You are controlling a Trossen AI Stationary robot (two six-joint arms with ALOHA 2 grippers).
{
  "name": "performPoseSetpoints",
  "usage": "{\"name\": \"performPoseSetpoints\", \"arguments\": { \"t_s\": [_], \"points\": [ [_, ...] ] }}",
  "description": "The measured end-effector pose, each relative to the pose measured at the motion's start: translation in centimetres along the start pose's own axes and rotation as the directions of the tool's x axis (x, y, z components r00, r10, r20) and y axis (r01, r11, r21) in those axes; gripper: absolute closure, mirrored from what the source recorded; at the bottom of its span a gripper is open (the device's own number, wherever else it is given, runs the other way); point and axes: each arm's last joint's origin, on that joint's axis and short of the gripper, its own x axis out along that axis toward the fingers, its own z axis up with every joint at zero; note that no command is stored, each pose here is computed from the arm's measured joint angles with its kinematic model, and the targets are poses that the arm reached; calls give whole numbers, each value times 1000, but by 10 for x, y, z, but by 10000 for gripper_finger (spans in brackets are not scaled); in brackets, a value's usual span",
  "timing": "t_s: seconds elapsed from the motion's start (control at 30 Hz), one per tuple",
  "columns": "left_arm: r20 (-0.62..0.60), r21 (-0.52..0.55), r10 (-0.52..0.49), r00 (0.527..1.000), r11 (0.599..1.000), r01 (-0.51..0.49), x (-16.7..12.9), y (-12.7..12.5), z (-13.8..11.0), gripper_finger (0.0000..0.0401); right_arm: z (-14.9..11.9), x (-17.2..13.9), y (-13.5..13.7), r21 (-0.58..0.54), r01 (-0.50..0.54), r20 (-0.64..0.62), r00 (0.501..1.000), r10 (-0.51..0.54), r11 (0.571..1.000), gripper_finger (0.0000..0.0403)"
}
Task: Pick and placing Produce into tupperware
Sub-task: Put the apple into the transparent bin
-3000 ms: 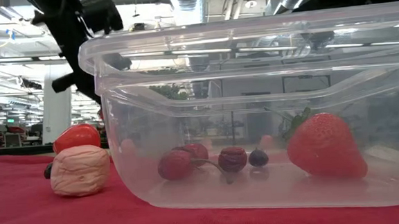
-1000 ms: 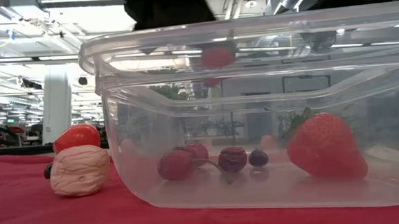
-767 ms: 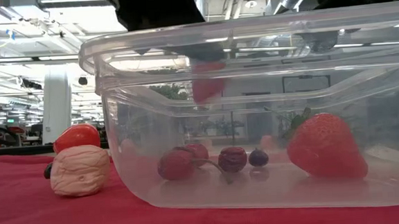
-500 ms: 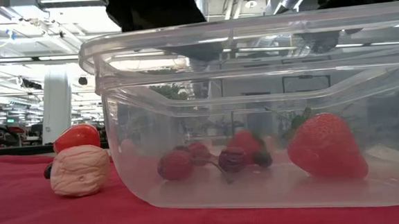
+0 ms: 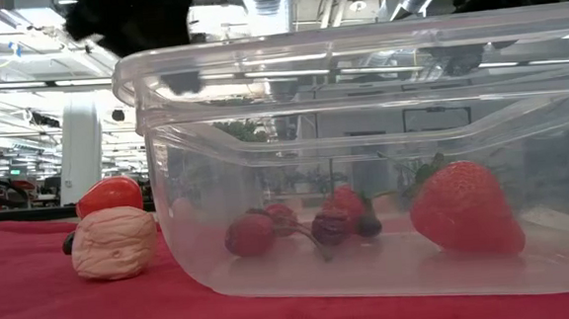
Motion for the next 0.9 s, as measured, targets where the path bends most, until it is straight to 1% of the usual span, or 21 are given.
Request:
{"name": "performPoseSetpoints", "arguments": {
  "t_s": [0.07, 0.13, 0.17, 0.23, 0.3, 0.4, 0.47, 0.5, 0.6, 0.63, 0.77, 0.9],
  "points": [
    [-54, -64, 64, 997, 996, -67, -4, 8, 2, 278, 0, 0, 0, 0, 0, 0, 1000, 0, 1000, 326],
    [-96, -104, 104, 990, 988, -114, -8, 14, 4, 278, 0, 0, 0, 0, 0, 0, 1000, 0, 1000, 326],
    [-108, -105, 120, 987, 986, -131, -11, 17, 4, 278, 0, 0, 0, 0, 0, 0, 1000, 0, 1000, 326],
    [-130, -69, 146, 981, 985, -156, -18, 24, 3, 278, 0, 0, 0, 0, 0, 0, 1000, 0, 1000, 326],
    [-162, -53, 147, 976, 986, -157, -24, 29, 2, 278, 0, 0, 0, 0, 0, 0, 1000, 0, 1000, 326],
    [-229, -104, 149, 962, 979, -177, -32, 40, 4, 278, 0, 0, 0, 0, 0, -1, 1000, 0, 1000, 326],
    [-248, -136, 151, 957, 973, -189, -35, 48, 4, 278, 0, 0, 0, 0, 0, 0, 1000, 0, 1000, 326],
    [-250, -134, 152, 956, 973, -189, -35, 52, 3, 278, 0, 0, 0, 0, 0, -1, 1000, 0, 1000, 326],
    [-240, -77, 129, 962, 986, -151, -36, 62, 2, 278, 0, 0, 0, 0, 0, 0, 1000, 0, 1000, 326],
    [-238, -75, 112, 965, 988, -133, -36, 65, 1, 278, 0, 0, 0, 0, 0, -1, 1000, 0, 1000, 326],
    [-251, -124, 34, 967, 990, -67, -32, 82, 1, 278, 0, 0, 0, 0, 0, 0, 1000, 0, 1000, 326],
    [-239, -123, -45, 970, 992, 16, -30, 105, -1, 278, 0, 0, 0, 0, 0, 0, 1000, 0, 1000, 326]
  ]
}}
